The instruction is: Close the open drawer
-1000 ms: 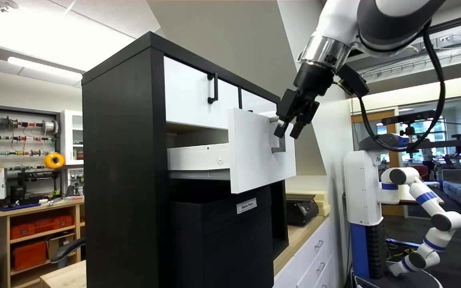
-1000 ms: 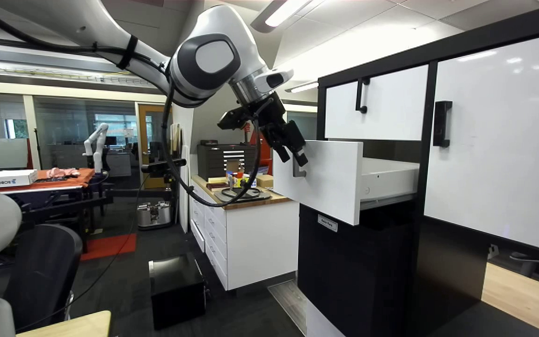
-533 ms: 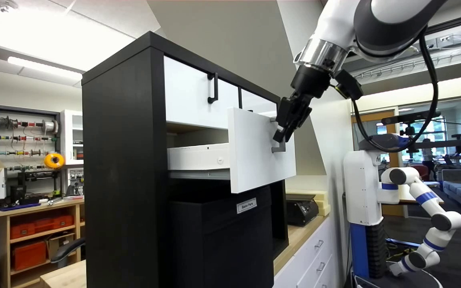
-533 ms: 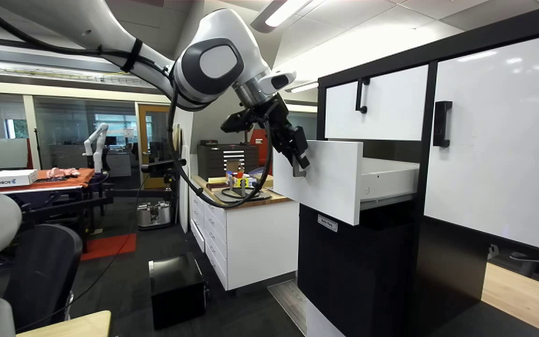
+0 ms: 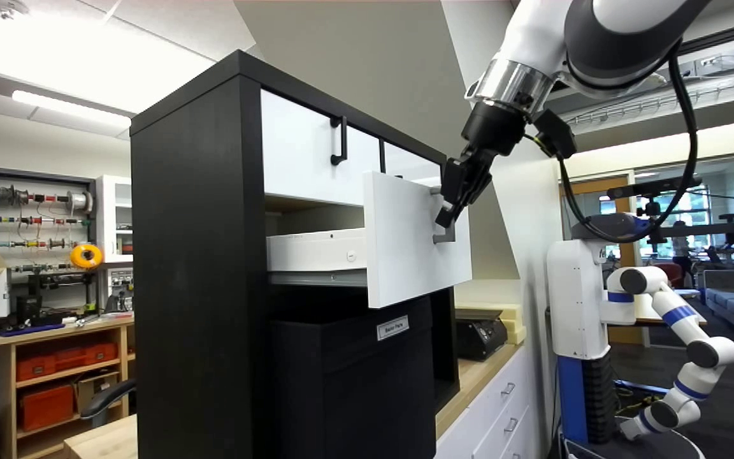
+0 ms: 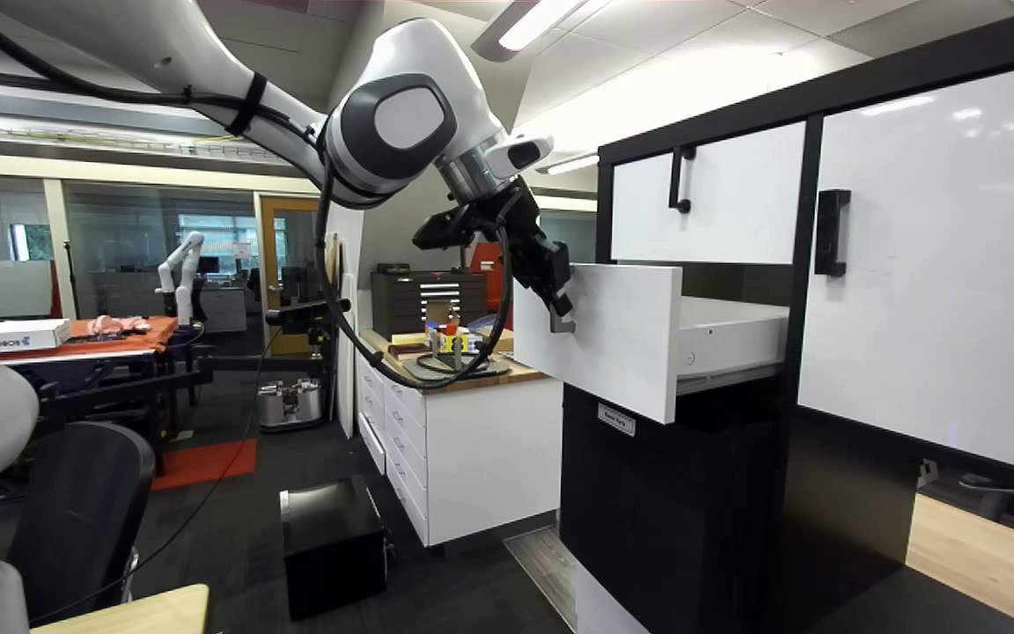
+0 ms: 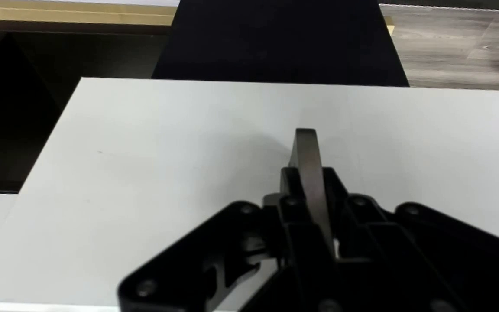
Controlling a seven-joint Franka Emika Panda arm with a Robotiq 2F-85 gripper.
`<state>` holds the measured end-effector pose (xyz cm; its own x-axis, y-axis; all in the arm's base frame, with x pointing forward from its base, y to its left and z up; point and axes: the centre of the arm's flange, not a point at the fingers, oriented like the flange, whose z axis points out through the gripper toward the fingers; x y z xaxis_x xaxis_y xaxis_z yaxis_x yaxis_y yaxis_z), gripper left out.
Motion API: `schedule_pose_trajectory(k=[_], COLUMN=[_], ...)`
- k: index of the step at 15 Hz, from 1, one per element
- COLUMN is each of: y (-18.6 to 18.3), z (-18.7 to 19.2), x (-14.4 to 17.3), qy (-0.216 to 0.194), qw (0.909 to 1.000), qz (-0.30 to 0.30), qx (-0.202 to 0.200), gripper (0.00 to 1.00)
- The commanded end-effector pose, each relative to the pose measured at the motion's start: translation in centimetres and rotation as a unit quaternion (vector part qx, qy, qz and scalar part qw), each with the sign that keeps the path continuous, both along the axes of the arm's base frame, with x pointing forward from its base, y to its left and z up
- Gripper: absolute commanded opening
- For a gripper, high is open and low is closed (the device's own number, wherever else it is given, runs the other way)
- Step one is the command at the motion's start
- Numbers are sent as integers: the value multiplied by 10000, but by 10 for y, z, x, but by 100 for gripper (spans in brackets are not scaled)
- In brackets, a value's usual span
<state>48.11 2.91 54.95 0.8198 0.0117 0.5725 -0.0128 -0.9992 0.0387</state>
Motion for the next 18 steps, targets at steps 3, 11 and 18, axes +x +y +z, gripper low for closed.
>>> schedule_pose_trajectory(k=[3, 11, 18], y=[-3, -1, 1], z=[10, 21, 15], x=[-6, 42, 117], qy=[-91, -115, -25], qw=[9999, 9999, 10000], qz=[76, 57, -45], qx=[15, -23, 44], gripper=[5, 6, 6])
